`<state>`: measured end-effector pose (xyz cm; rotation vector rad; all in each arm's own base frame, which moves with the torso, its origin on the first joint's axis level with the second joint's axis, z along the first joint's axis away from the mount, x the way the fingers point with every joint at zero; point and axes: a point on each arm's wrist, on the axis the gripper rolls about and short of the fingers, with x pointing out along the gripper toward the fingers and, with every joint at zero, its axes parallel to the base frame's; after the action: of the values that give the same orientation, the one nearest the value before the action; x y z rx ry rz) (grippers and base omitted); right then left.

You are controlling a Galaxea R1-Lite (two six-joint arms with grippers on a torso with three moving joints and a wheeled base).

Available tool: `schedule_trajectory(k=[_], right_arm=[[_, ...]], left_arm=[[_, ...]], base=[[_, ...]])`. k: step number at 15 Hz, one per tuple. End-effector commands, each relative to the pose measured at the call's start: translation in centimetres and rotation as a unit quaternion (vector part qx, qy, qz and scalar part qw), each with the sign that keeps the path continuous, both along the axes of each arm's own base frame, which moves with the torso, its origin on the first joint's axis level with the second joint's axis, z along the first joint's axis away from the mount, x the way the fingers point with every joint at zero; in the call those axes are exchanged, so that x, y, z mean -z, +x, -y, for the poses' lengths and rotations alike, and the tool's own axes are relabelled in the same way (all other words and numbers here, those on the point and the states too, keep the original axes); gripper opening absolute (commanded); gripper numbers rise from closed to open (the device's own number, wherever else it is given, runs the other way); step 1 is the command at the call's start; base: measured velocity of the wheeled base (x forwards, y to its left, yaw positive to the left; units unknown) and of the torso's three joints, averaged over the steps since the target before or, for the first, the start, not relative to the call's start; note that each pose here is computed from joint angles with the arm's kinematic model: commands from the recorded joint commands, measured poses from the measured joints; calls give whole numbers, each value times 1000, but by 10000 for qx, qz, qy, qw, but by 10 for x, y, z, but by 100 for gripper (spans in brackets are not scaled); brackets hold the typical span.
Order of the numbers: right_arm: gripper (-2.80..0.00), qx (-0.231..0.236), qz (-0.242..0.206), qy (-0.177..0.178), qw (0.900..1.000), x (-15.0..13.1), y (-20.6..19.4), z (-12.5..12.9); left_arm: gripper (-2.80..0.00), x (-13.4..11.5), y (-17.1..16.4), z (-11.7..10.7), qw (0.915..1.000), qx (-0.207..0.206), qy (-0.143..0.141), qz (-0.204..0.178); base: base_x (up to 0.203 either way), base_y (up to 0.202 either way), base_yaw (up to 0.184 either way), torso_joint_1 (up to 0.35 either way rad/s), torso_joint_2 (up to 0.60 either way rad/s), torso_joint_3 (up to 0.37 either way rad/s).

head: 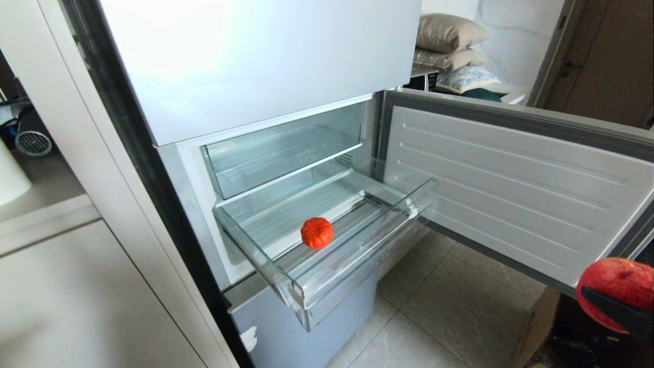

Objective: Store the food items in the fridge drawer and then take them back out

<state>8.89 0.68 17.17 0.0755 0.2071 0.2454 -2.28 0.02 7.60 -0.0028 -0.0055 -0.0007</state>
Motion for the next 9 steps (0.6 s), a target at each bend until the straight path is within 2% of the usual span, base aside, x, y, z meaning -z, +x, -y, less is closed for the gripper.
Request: schedule_trajectory(k=[1,6,9], right_arm=[[-280,-191,-48,-4,9998,15,-7,-4],[-280,-156,283,-1,9995,22,-4,-4],[-280,-134,233,-7,9996,25,-5,-3]], left_arm=[[-280,0,0,0,10000,-3,-2,-5],[-280,0,0,0,10000,-3,-2,-5],[-280,0,0,0,10000,-3,-2,-5]], base=[[0,0,0,0,0,0],[0,0,0,0,0,0],[0,0,0,0,0,0]])
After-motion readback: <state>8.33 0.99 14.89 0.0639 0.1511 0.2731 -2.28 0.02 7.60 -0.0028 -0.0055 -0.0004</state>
